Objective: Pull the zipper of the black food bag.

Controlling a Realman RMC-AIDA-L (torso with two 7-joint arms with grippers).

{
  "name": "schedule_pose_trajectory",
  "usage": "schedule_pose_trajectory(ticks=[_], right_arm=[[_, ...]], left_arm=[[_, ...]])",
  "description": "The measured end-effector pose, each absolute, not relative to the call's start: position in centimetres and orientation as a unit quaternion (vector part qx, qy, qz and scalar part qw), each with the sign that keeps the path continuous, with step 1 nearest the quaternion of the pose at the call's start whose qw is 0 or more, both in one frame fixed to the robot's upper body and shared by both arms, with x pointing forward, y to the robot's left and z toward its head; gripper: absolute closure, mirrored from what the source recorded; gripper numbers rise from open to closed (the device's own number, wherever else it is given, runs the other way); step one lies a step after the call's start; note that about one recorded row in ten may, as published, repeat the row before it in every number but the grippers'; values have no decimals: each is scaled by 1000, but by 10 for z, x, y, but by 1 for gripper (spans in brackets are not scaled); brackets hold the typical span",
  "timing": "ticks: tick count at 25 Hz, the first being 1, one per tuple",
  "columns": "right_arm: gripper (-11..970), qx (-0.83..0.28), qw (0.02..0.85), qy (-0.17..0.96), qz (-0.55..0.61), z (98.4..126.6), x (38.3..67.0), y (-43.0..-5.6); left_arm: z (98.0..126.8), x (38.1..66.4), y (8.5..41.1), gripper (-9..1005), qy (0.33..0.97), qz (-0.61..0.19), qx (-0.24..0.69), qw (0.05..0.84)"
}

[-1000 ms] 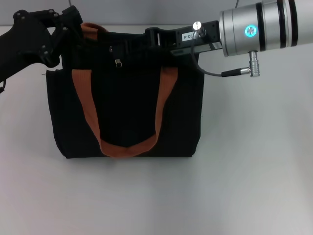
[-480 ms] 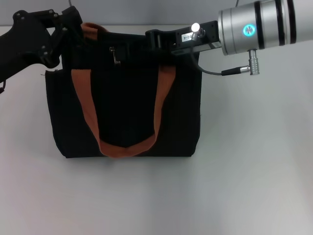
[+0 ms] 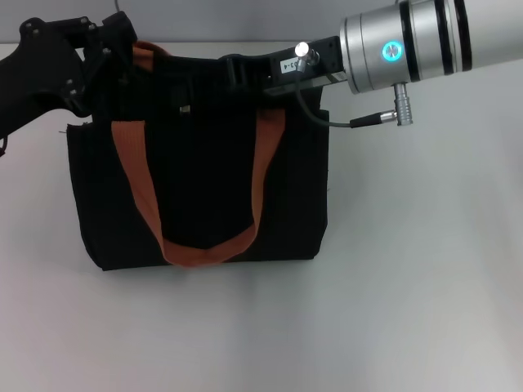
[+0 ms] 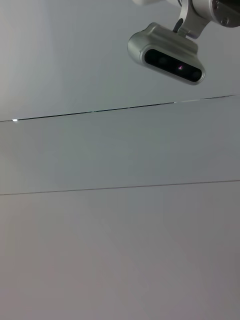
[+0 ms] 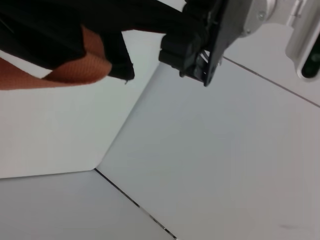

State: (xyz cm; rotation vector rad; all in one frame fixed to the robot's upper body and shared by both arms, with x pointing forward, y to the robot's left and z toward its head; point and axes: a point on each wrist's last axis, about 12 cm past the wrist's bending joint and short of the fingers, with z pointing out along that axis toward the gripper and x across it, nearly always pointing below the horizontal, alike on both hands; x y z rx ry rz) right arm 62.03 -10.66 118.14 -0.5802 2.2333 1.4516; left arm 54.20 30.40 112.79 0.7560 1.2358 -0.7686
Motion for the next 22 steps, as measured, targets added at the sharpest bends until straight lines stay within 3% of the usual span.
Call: schedule_pose_trajectory(ticks=[10, 17, 22], right_arm=[[717, -213, 210, 807, 510, 1178, 620, -99], [910, -216, 212, 809, 505, 1178, 621, -97], [962, -203, 223, 822, 483, 1182, 622, -106]], left_arm=[[1129, 541, 305, 965, 549, -344, 337, 683], [1129, 542, 303, 965, 548, -346, 339, 682], [1128, 540, 304, 964, 548, -346, 339, 682]])
